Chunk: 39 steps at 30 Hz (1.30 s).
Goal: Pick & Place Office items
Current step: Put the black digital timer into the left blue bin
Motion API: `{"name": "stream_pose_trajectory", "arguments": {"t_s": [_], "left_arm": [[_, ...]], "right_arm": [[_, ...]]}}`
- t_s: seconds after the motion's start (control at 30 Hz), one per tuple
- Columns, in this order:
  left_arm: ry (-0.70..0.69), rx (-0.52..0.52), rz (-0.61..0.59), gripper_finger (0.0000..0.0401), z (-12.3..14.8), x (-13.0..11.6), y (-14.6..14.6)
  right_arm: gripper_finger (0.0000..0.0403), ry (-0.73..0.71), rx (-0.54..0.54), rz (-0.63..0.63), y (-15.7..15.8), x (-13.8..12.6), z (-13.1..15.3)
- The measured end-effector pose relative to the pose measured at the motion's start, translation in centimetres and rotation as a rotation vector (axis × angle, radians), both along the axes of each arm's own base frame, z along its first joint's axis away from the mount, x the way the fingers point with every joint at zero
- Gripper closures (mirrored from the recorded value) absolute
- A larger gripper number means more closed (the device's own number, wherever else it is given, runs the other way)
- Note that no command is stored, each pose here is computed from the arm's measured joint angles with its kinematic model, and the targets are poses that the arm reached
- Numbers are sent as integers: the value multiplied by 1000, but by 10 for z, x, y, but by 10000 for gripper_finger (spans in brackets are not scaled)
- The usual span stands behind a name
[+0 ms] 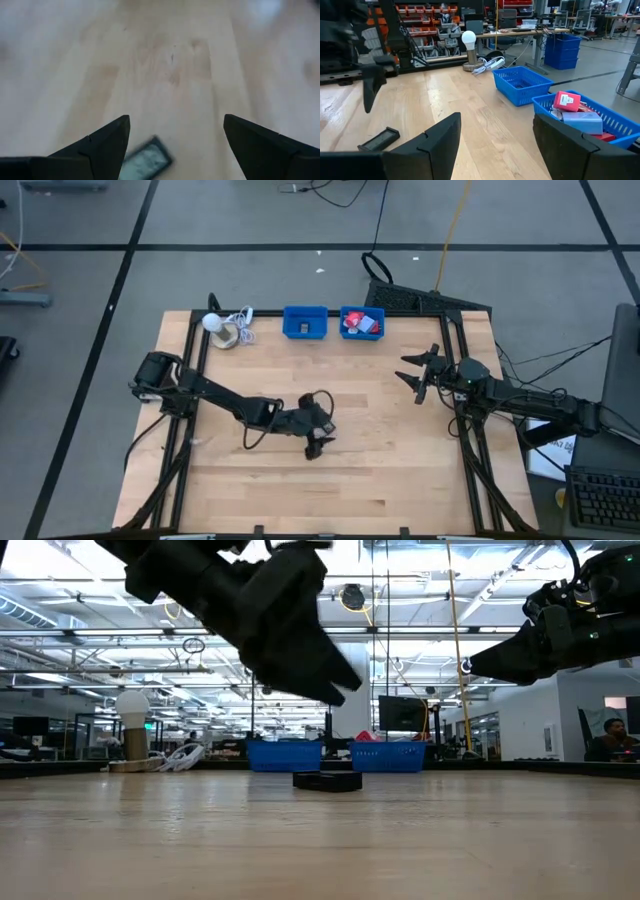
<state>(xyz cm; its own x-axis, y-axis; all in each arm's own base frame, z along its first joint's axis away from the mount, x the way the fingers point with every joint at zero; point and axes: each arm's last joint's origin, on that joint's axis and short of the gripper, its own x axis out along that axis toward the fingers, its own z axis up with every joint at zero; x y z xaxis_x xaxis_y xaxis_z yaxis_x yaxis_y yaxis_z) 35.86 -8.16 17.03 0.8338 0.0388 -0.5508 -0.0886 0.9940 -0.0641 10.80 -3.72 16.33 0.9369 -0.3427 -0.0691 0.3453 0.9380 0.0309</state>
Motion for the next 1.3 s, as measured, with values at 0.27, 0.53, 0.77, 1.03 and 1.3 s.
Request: {"name": "stream_pose_trajectory", "arguments": {"t_s": [0.27,0.53,0.77,1.03,1.3], "left_arm": [[71,317,-243,75,-9,1,10],[162,238,-294,75,-43,8,22],[205,184,-202,75,-65,12,25],[193,15,244,75,-71,12,43],[139,-342,534,75,-71,13,55]], "right_arm": [[165,-6,-2,0,0,0,1],[165,-5,-2,0,0,0,1],[165,-4,-2,0,0,0,0],[165,-4,-1,0,0,0,0],[165,-3,-1,0,0,0,0]]}}
